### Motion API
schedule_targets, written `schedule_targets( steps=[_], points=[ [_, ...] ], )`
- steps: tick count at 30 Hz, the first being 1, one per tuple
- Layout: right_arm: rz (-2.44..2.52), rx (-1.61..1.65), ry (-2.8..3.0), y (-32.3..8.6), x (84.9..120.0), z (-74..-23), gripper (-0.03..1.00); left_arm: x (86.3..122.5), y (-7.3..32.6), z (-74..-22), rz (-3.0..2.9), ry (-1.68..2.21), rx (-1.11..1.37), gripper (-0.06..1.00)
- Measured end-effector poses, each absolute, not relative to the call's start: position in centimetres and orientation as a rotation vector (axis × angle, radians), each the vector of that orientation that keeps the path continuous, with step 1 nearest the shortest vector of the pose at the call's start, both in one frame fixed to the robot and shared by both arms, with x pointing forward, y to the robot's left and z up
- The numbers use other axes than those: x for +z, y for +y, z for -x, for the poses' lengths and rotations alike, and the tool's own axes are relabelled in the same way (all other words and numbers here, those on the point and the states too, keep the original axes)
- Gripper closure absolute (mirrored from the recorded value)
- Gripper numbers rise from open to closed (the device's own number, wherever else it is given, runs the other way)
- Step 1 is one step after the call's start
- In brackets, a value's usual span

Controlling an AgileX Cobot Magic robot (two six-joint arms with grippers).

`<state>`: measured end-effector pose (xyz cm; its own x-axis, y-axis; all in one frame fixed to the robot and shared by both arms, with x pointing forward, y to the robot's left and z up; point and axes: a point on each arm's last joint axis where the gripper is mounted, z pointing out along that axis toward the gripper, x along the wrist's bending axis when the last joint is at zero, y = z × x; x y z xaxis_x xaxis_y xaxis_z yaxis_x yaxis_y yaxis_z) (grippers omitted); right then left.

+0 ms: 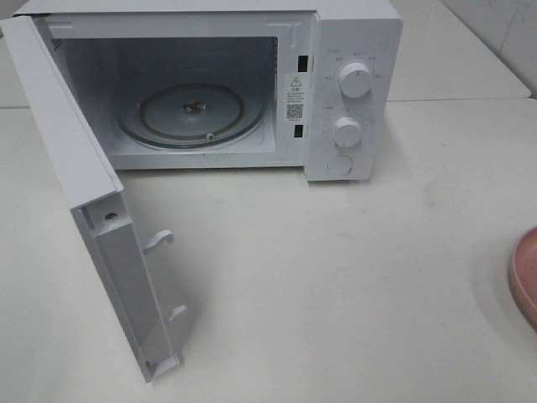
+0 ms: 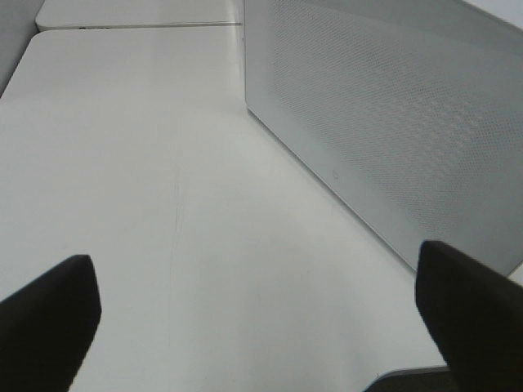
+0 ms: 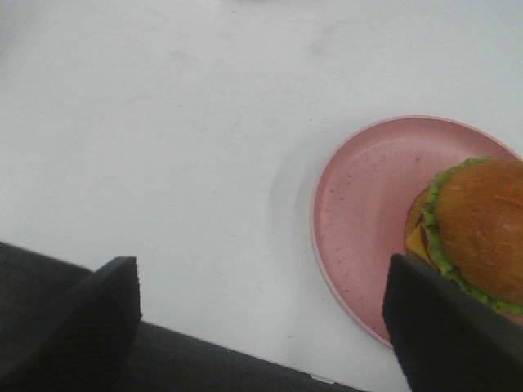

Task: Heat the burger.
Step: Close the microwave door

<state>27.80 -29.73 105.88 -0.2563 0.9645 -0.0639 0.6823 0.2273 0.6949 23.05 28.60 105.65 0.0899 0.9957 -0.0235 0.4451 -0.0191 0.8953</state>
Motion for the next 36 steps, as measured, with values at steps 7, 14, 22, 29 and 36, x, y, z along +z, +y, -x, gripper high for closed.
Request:
schedule_targets(
  steps=[7,14,22,29,36],
  points=[
    [-1.576,0.812,1.825,-30.7,104.9,-26.1,0.22,105.6,28.6,-23.0,-1.58,1.465,0.882,-0.05],
    [-1.545,0.875,1.733,-30.9,104.9,-24.8,0.23,105.6,28.6,-23.0,-1.58,1.465,0.882,-0.05],
    [-1.524,0.909,1.633,-31.0,104.9,-23.5,0.23,105.6,28.6,-23.0,-1.58,1.465,0.882,-0.05],
    [-1.529,0.921,1.616,-30.8,104.9,-23.2,0.23,105.6,28.6,-23.0,-1.58,1.465,0.882,-0.05],
    [-1.529,0.921,1.616,-30.8,104.9,-23.2,0.23,105.6,28.6,-23.0,-1.58,1.465,0.882,-0.05]
  ],
)
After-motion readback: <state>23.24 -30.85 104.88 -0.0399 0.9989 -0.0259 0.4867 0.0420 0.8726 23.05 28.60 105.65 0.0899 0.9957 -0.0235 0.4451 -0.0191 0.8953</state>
